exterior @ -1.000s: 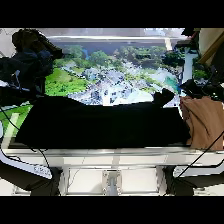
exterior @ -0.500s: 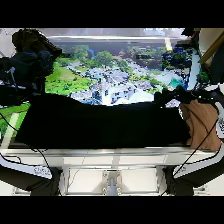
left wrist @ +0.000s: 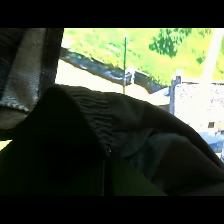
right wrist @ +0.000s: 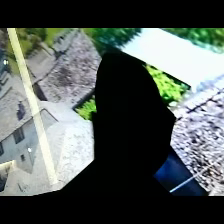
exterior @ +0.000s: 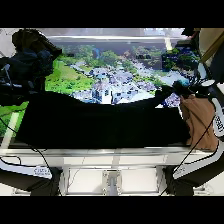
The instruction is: Fold the clothes and pants, and hang the long-sleeved shirts on hangers.
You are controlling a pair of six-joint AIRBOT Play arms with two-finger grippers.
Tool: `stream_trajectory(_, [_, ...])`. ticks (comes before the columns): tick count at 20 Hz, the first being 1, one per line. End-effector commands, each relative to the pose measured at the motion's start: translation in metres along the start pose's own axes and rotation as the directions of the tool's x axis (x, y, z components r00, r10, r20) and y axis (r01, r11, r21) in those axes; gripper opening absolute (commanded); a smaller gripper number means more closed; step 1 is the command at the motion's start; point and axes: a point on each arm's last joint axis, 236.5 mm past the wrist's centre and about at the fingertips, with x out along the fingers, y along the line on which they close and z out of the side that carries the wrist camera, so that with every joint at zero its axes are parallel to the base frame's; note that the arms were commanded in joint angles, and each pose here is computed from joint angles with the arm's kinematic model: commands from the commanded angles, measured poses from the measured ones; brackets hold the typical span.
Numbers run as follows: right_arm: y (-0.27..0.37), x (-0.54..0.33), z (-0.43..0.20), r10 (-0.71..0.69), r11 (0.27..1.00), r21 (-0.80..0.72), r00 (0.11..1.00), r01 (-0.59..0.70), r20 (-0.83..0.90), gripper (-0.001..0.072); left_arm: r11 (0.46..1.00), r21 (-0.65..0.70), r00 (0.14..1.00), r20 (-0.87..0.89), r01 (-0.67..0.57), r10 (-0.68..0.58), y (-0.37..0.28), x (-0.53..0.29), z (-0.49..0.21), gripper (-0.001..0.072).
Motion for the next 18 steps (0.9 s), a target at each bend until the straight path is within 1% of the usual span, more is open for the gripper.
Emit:
stream_trajectory(1, [0.026,-0.047,0.013,0.006,0.995,-0.096,1.0,-0.008,-0.022,0.001,1.0,0.005,0.996,0.083,-0.027,0.027,0.002,-0.038,0.015,0.0017])
stream_trajectory(5, [0.057,-0.125,0.005,-0.045,0.978,-0.206,0.999,0.038,-0.031,0.001,0.996,-0.019,0.969,0.231,-0.089,0.091,0.015,-0.11,0.031,0.0017])
stream_trajectory(7, [0.08,-0.161,-0.011,-0.042,0.966,-0.256,0.998,0.031,-0.037,0.001,0.993,-0.033,0.951,0.285,-0.117,0.121,0.02,-0.138,0.035,0.0017])
stream_trajectory(8, [0.086,-0.174,-0.017,-0.049,0.962,-0.271,0.998,0.038,-0.035,0.001,0.991,-0.039,0.945,0.301,-0.126,0.132,0.023,-0.147,0.035,0.0018])
stream_trajectory(10, [0.085,-0.191,-0.029,-0.093,0.969,-0.234,0.994,0.078,-0.053,0.0009,0.99,-0.046,0.942,0.306,-0.131,0.139,0.026,-0.152,0.034,0.0018])
stream_trajectory(13, [0.076,-0.182,-0.074,-0.106,0.982,-0.175,0.963,0.063,-0.249,0.001,0.991,-0.044,0.947,0.294,-0.124,0.132,0.025,-0.145,0.034,0.0018])
stream_trajectory(15, [0.069,-0.159,-0.087,-0.11,0.986,-0.152,0.95,0.067,-0.293,0.001,0.991,-0.05,0.951,0.282,-0.121,0.13,0.028,-0.14,0.033,0.0018])
stream_trajectory(18, [0.051,-0.108,-0.087,-0.11,0.992,-0.088,0.941,0.086,-0.321,0.001,0.991,-0.058,0.955,0.268,-0.117,0.128,0.032,-0.133,0.031,0.0018])
